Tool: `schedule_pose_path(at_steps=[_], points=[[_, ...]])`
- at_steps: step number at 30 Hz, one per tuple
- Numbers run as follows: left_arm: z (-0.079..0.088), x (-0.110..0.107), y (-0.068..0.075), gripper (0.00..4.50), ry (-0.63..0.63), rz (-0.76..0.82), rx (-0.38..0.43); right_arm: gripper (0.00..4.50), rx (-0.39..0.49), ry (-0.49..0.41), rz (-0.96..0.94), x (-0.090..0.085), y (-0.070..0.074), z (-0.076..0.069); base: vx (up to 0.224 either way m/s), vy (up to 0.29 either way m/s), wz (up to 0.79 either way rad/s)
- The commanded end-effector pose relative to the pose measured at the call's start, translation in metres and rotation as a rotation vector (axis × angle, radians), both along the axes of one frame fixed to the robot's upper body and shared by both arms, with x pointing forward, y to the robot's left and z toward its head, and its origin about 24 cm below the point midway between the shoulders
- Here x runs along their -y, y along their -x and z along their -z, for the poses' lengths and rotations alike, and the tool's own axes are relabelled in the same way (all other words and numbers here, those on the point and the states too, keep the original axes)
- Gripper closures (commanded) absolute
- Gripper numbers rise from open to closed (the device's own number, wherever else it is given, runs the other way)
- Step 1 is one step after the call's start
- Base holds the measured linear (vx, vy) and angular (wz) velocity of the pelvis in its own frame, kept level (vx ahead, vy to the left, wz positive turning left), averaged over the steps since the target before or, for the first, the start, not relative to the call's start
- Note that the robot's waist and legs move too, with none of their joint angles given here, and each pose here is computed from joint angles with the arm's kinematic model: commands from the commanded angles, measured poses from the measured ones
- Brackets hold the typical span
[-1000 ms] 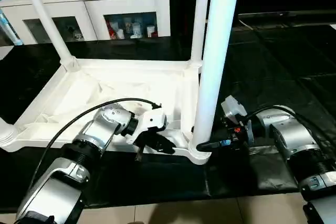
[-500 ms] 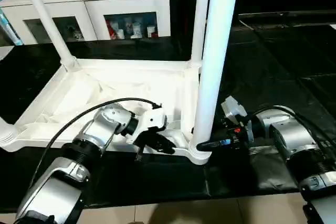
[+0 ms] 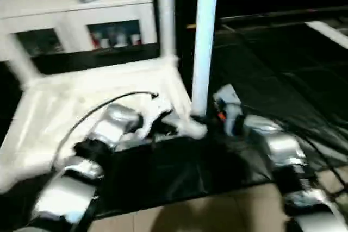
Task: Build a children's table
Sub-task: Rotate leg to tighten
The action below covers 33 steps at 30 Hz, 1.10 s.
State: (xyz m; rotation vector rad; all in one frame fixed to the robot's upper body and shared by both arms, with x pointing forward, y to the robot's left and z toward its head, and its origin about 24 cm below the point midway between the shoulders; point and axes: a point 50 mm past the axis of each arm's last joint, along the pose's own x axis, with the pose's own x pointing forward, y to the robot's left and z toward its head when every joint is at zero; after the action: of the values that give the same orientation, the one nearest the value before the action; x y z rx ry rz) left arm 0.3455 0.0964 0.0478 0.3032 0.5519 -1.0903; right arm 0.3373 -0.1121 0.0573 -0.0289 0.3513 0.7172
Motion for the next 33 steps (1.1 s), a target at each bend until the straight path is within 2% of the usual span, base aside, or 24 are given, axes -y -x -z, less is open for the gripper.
schedule_pose_path(at_steps=[1, 2, 5, 11, 12, 16, 22, 23, 28, 31, 33], points=[[-0.017, 0.028, -0.006, 4.50, 0.083, -0.004, 0.053, 2.57, -0.087, 0.009, -0.031, -0.029, 0.007, 0.017, 0.000, 0.000, 0.00], [-0.019, 0.031, -0.008, 4.50, 0.095, -0.054, 0.062, 2.57, -0.079, 0.008, 0.016, -0.034, 0.003, 0.016, 0.000, 0.000, 0.00], [-0.020, 0.035, -0.009, 4.50, 0.101, -0.072, 0.066, 2.57, -0.075, 0.008, 0.046, -0.038, 0.000, 0.014, 0.000, 0.000, 0.00], [-0.019, 0.034, -0.008, 4.50, 0.088, -0.078, 0.072, 2.57, -0.059, -0.020, 0.066, -0.044, 0.000, 0.010, 0.000, 0.000, 0.00], [-0.018, 0.032, -0.008, 4.50, 0.083, -0.073, 0.076, 2.01, -0.047, -0.026, 0.055, -0.043, 0.001, 0.009, 0.000, 0.000, 0.00], [-0.017, 0.028, -0.006, 4.50, 0.076, -0.042, 0.085, 1.63, -0.019, -0.032, 0.040, -0.038, 0.002, 0.008, 0.000, 0.000, 0.00], [-0.014, 0.012, -0.005, 4.50, 0.048, -0.026, 0.076, 1.03, 0.030, -0.036, -0.024, -0.019, 0.003, 0.004, 0.000, 0.000, 0.00], [-0.014, 0.004, -0.005, 4.50, 0.033, -0.008, 0.073, 1.03, 0.043, -0.016, -0.057, -0.007, 0.003, 0.002, 0.000, 0.000, 0.00], [-0.014, 0.000, -0.004, 4.50, 0.027, 0.009, 0.072, 0.65, 0.039, -0.004, -0.078, 0.000, 0.004, 0.002, 0.000, 0.000, 0.00], [-0.013, -0.009, 0.001, 4.50, 0.019, 0.102, 0.064, 0.54, 0.064, 0.042, -0.197, 0.022, 0.010, -0.002, 0.000, 0.000, 0.00], [-0.012, -0.013, 0.005, 4.50, 0.013, 0.168, 0.057, 0.26, 0.073, 0.047, -0.269, 0.035, 0.013, -0.007, 0.000, 0.000, 0.00]])
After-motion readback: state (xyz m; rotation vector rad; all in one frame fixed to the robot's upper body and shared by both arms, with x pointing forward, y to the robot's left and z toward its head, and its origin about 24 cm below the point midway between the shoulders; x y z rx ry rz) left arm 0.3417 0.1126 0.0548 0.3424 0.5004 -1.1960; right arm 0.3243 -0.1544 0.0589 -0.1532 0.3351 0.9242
